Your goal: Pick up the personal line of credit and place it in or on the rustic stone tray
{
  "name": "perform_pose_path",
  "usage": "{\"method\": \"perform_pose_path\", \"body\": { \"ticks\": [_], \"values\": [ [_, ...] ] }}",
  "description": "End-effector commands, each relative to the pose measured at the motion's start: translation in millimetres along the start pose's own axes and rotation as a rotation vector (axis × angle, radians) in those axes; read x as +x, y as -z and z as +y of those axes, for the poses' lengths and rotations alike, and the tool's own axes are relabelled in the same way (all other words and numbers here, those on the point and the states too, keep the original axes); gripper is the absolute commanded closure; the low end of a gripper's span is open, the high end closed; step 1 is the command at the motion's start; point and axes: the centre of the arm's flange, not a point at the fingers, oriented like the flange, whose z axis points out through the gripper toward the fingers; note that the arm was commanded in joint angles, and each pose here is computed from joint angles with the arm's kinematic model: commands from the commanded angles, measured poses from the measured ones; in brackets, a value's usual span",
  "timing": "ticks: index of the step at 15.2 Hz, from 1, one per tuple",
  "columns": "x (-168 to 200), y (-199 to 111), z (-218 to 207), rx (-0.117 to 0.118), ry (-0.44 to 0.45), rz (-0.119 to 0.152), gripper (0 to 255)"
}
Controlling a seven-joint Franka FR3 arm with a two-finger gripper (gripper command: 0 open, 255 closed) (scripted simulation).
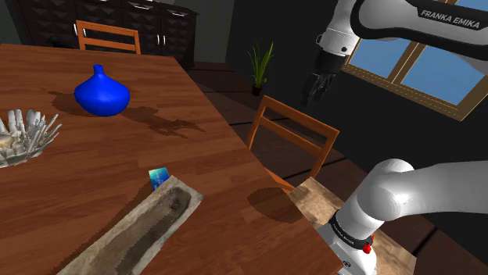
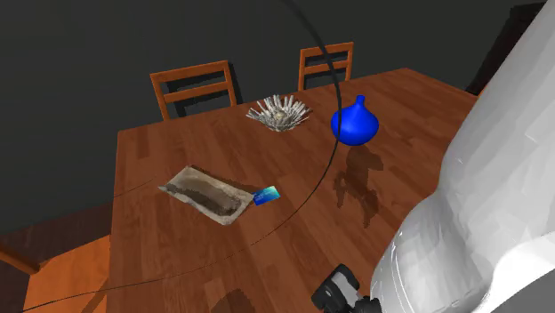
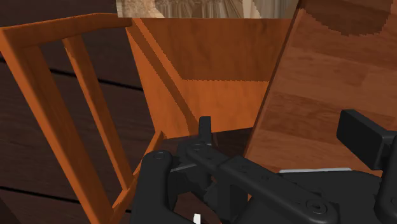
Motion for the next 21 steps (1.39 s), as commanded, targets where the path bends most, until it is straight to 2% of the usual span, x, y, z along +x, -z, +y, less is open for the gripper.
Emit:
{"method": "perform_pose_path", "body": {
  "ticks": [1, 21],
  "values": [
    [0, 0, 0, 0.0, 0.0, 0.0, 0],
    [85, -115, -222, -0.02, -0.144, 0.062, 0]
  ]
}}
